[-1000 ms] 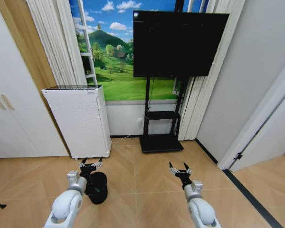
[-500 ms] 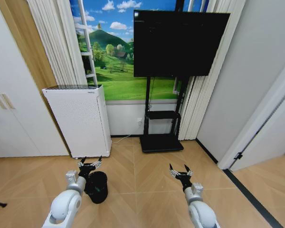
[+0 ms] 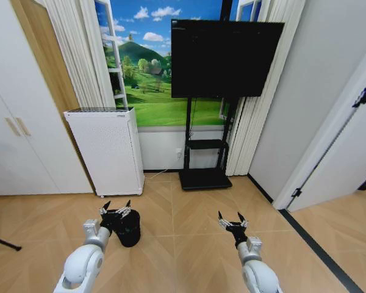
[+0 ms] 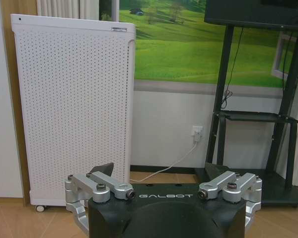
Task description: Pick up the trash bin and place the garbage on the floor into it.
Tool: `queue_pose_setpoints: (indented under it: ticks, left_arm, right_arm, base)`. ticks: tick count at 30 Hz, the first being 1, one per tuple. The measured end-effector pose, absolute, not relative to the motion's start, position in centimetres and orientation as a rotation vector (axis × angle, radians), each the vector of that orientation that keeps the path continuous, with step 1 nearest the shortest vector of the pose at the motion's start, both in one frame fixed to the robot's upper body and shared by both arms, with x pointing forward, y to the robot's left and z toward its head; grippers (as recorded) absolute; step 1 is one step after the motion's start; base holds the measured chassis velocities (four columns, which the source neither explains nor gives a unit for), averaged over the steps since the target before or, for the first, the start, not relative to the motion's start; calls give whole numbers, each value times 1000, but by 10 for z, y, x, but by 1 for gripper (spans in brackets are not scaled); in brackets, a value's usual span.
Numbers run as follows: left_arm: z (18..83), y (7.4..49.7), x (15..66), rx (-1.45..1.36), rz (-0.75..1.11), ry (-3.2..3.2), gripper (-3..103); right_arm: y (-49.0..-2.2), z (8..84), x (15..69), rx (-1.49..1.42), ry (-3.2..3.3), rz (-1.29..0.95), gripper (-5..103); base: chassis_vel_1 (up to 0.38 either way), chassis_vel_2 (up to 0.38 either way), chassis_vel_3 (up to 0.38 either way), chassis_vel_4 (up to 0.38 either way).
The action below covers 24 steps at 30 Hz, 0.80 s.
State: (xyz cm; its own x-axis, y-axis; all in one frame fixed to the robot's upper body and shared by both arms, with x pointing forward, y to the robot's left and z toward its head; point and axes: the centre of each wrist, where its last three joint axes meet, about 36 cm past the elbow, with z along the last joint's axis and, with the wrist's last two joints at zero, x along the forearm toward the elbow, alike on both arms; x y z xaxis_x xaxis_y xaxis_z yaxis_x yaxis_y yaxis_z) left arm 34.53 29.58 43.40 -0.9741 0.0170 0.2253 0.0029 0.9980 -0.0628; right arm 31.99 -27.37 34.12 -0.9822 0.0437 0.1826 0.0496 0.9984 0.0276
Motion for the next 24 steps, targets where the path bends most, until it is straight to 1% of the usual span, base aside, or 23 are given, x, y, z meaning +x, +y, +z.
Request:
queue_pose_setpoints:
  ticks: [7, 18, 21, 24]
  left_arm:
    - [435, 293, 345, -17, 98, -2911, 100]
    - [432, 289, 344, 2, 107, -2899, 100]
    - [432, 289, 343, 4, 108, -2897, 100]
    - [431, 288, 341, 38, 110, -2891, 100]
  right_arm:
    - [-278, 342, 320, -73, -2963, -42, 100]
    - [-283, 336, 323, -52, -2969, -50, 100]
    - [-284, 335, 323, -47, -2970, -52, 100]
    - [-285, 334, 323, -23, -2974, -77, 100]
  base:
    - [343, -326, -339, 337]
    - [366, -375, -373, 367]
    - [315, -310, -305, 298]
    - [154, -192, -238, 197]
